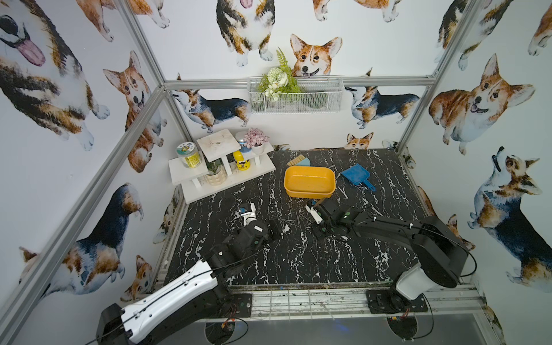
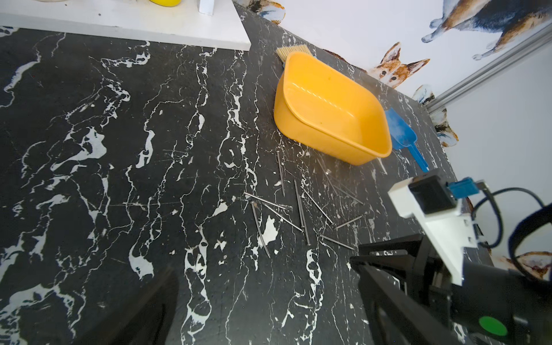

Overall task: Put the nails on the desktop into the storage box
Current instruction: Pick up the nail from the center of the board.

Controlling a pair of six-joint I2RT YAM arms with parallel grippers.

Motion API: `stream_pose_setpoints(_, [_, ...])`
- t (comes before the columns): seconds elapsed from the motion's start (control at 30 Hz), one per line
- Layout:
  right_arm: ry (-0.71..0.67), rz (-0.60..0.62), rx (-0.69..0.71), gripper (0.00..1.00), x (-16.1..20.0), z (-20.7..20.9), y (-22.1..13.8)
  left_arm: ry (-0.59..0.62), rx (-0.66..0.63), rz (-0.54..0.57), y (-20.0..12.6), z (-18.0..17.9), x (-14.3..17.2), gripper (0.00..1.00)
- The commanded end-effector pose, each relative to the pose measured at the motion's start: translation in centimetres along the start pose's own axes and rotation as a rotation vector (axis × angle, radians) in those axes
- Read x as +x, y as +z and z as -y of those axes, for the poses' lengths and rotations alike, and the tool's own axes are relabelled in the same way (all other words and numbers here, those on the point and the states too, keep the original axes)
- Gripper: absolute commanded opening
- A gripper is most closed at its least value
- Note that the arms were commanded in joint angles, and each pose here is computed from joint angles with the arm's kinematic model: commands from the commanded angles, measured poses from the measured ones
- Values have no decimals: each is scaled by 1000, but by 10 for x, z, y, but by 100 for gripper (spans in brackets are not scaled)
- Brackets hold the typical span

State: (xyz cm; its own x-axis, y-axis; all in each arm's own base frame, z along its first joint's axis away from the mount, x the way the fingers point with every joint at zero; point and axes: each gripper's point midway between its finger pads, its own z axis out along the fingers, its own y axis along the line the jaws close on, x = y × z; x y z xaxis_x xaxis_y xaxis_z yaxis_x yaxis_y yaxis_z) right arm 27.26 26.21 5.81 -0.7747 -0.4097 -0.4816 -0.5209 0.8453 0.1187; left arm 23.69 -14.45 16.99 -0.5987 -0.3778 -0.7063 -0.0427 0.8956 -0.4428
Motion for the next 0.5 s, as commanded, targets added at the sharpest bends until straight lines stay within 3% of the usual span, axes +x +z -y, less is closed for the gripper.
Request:
stream_pose_setpoints(0.0, [-53,-11,24,31,-7,-2,7,20,21,-57,4,0,5,100])
stream_pose_setpoints(0.47, [-103,-57,27,30,-18,-8,31,66,30,-162,23,5,8,100])
